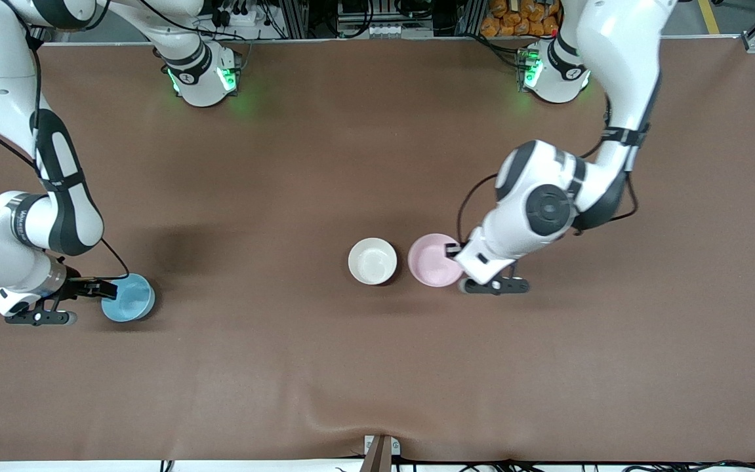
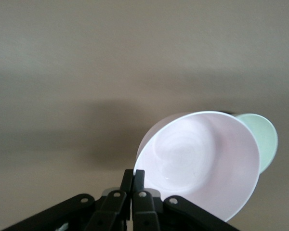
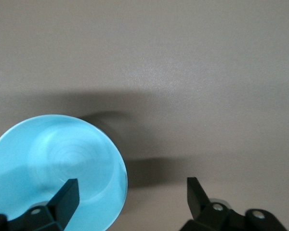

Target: Stack pink and blue bowls on white bowl

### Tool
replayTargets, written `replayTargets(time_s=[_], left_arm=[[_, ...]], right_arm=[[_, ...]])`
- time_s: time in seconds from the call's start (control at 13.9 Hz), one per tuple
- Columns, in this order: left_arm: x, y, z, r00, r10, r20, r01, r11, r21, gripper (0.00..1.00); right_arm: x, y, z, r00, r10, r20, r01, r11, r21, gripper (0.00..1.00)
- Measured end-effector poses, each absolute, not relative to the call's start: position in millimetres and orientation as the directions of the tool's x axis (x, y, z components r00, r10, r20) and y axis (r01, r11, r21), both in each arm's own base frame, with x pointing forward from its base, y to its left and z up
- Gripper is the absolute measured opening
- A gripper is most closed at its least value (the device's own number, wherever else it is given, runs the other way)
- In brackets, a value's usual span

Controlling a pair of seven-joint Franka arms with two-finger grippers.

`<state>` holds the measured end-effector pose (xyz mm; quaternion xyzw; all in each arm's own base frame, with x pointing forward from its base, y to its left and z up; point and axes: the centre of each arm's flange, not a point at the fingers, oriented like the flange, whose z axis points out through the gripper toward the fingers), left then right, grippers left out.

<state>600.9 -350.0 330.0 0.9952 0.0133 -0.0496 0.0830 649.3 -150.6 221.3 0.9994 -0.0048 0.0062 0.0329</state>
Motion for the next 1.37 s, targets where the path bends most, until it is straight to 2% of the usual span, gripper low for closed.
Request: replayTargets(time_s=[0.07, 0.22, 0.36, 0.5, 0.57, 0.93, 1.37], left_arm=[[596.4, -368.7, 324.3, 0.995, 0.030, -0.100, 0.046, -0.985, 0.166, 0.02], [589.4, -404.7, 311.0, 0.996, 0.041, -0.082, 0.056, -0.982, 0.181, 0.02], [584.2, -428.2, 296.3, 0.997, 0.035, -0.062, 0.047, -0.979, 0.197, 0.02], [581.4, -437.9, 282.2, 0.998, 0.028, -0.052, 0.038, -0.978, 0.204, 0.02], [579.8, -441.1, 278.0, 0.998, 0.026, -0.052, 0.036, -0.978, 0.206, 0.02], [573.7, -452.1, 270.1, 0.998, 0.017, -0.053, 0.028, -0.976, 0.216, 0.02], [565.9, -461.4, 259.1, 0.998, 0.003, -0.061, 0.016, -0.977, 0.211, 0.02]], right_arm=[[648.9, -150.5, 218.7, 1.000, -0.009, 0.009, -0.010, -0.998, 0.065, 0.81], [648.2, -150.2, 212.4, 1.000, -0.017, 0.005, -0.017, -0.998, 0.058, 0.55], [648.3, -149.6, 207.1, 0.999, -0.046, 0.012, -0.046, -0.998, 0.033, 0.35], [648.1, -149.3, 204.9, 0.998, -0.059, 0.013, -0.059, -0.998, 0.021, 0.11], [649.4, -147.7, 207.9, 0.998, -0.065, 0.018, -0.065, -0.998, 0.012, 0.04], [658.2, -141.7, 223.3, 0.997, -0.055, 0.045, -0.056, -0.998, 0.008, 0.03], [667.9, -87.3, 304.5, 0.993, -0.107, 0.052, -0.103, -0.992, -0.069, 0.03]])
